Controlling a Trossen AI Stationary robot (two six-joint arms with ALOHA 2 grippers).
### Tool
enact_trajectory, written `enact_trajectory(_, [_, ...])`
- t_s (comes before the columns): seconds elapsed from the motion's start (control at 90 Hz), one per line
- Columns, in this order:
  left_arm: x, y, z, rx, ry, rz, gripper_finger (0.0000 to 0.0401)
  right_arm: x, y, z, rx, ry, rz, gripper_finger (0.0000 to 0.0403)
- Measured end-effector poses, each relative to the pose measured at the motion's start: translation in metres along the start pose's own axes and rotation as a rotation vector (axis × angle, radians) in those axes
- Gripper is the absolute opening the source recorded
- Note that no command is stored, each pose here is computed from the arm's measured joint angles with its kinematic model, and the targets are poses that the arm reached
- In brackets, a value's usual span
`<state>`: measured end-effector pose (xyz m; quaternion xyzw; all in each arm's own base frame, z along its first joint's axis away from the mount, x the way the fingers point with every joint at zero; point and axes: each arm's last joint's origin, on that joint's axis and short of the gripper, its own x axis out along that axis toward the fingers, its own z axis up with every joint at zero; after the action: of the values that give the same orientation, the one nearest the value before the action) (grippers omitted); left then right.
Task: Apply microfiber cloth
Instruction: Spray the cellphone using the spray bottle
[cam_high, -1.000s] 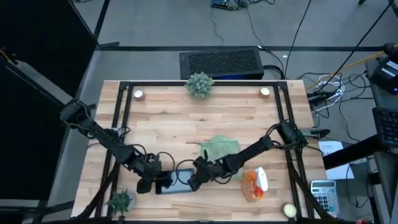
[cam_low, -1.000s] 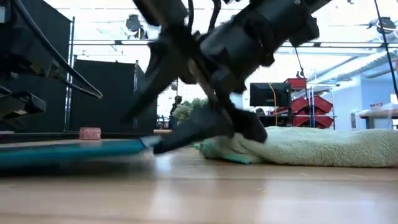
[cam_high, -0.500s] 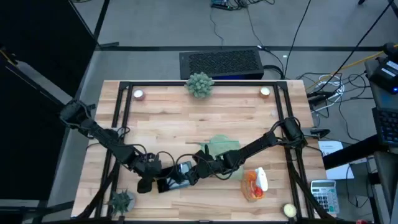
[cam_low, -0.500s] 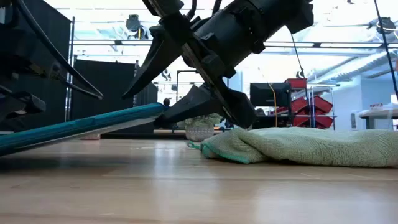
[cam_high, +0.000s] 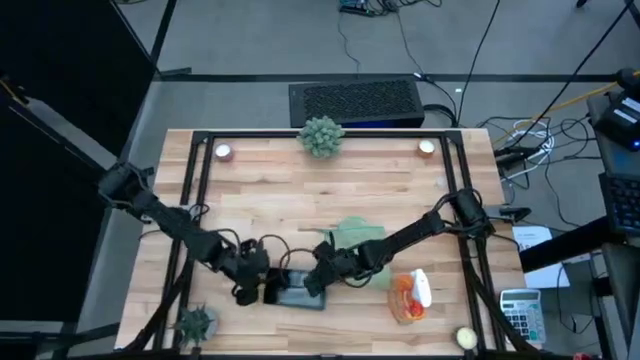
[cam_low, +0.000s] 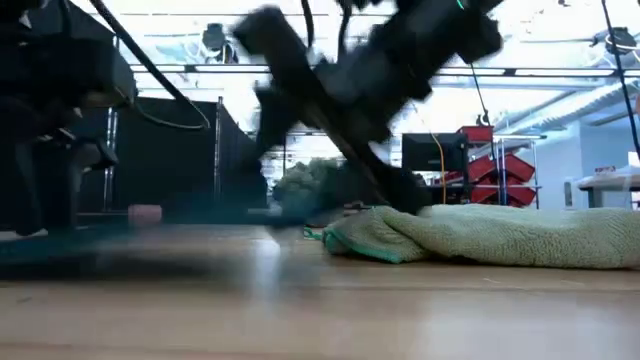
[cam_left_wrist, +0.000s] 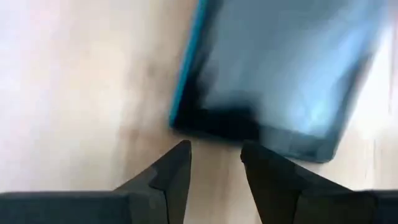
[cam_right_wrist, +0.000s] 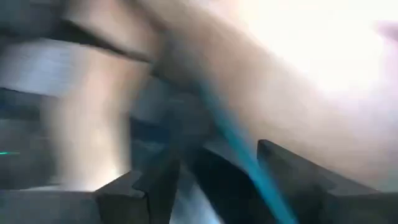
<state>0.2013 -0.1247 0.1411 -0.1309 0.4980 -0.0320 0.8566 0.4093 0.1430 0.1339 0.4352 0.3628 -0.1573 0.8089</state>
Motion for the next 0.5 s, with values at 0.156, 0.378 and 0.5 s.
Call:
enact_trajectory(0.156, [0.000,0.000,0.002,0.001,-0.010,-0.015,0.0134,-0.004,0.011,0.004,0.019,-0.019,0.085,0.0196])
enact_trajectory(0.378, [-0.001,0.000,0.002,0.009,0.009,-0.036,0.0134,-0.008,0.006,0.000,-0.126,0.113,0.055,0.0196])
enact_trajectory(0.5, [-0.014,-0.016,0.008,0.048,0.009,-0.148,0.0134,-0.024,0.013,0.008,-0.166,0.121,0.100,0.0196])
